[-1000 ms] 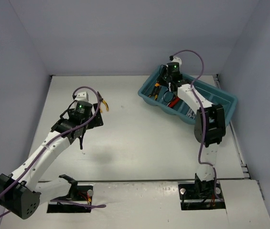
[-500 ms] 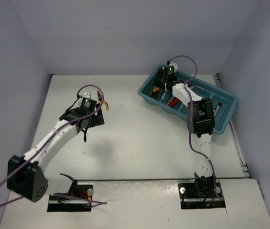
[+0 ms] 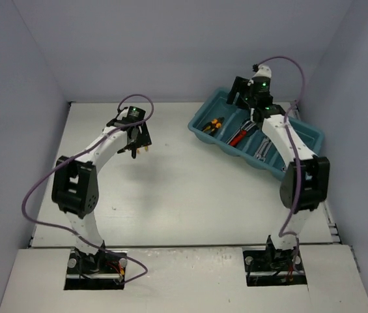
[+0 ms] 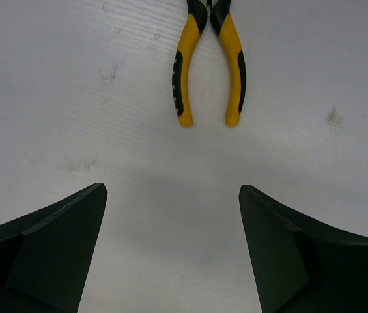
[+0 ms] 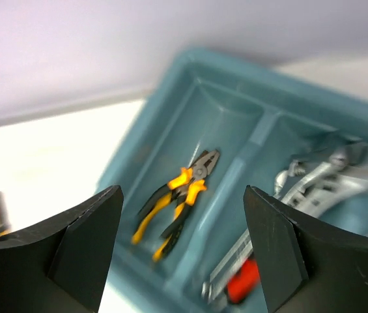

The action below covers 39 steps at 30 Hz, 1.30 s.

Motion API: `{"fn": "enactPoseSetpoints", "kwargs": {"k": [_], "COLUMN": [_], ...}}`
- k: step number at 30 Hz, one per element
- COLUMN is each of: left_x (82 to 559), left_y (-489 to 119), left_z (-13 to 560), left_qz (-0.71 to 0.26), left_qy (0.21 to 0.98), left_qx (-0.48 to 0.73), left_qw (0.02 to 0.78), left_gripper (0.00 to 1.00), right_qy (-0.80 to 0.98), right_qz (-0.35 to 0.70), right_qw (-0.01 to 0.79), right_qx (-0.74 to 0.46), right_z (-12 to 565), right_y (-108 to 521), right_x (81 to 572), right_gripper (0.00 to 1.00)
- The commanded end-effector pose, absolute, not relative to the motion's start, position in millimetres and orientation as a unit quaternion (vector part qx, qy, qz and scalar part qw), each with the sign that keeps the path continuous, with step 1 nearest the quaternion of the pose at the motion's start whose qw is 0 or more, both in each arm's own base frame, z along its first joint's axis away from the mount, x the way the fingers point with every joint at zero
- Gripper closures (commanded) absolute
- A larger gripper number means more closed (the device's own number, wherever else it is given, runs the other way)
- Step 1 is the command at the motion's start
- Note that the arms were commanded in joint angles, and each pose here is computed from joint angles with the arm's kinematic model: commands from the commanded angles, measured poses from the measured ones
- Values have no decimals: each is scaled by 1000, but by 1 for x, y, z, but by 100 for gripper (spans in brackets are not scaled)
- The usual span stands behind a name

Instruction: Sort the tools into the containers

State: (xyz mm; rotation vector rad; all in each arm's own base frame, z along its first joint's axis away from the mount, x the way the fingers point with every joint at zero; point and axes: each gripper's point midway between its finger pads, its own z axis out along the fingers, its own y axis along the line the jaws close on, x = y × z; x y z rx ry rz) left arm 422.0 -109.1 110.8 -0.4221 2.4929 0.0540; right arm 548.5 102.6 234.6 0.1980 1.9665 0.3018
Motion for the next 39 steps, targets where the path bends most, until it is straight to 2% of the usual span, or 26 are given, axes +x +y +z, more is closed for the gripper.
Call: {"fn": "enactPoseSetpoints", "kwargs": {"k": [1, 7, 14, 18, 19, 21, 22, 27, 36, 38, 39], "left_x": [458, 488, 505, 502, 502, 497, 497, 498, 481, 469, 460], "left_y": [-90, -84, -83, -86, -86, -89, -90, -100, -150, -164, -167], "left_z": [105, 80, 51, 38, 37, 33, 36, 61, 183, 206, 199], "left_qz": [43, 53, 50, 44, 44, 36, 32, -5, -185, -226, -235], "left_qy": [933, 937, 946, 951, 952, 955, 954, 951, 868, 842, 843], "left_qx": [-184, -186, -178, -173, -172, -169, -169, -143, -36, -9, -1], "left_qw": [305, 289, 266, 252, 251, 242, 244, 276, 459, 489, 484], "left_gripper": [27, 38, 53, 75, 77, 97, 100, 100, 100, 100, 100], "right_qy": [779, 786, 807, 813, 813, 815, 815, 813, 797, 794, 791], "right_qz": [149, 194, 209, 214, 215, 218, 219, 234, 302, 317, 323], "right_qw": [607, 586, 550, 538, 539, 535, 534, 531, 522, 516, 516], "right_qx": [54, 40, 52, 55, 54, 55, 52, 39, -35, -54, -60], "right_z": [312, 300, 262, 252, 253, 250, 250, 254, 283, 287, 292], "right_y": [103, 112, 114, 115, 116, 117, 118, 129, 185, 202, 209], "right_x": [503, 448, 414, 407, 406, 404, 404, 402, 398, 397, 399], "right_gripper": [28, 27, 27, 27, 27, 27, 27, 27, 27, 27, 27]}}
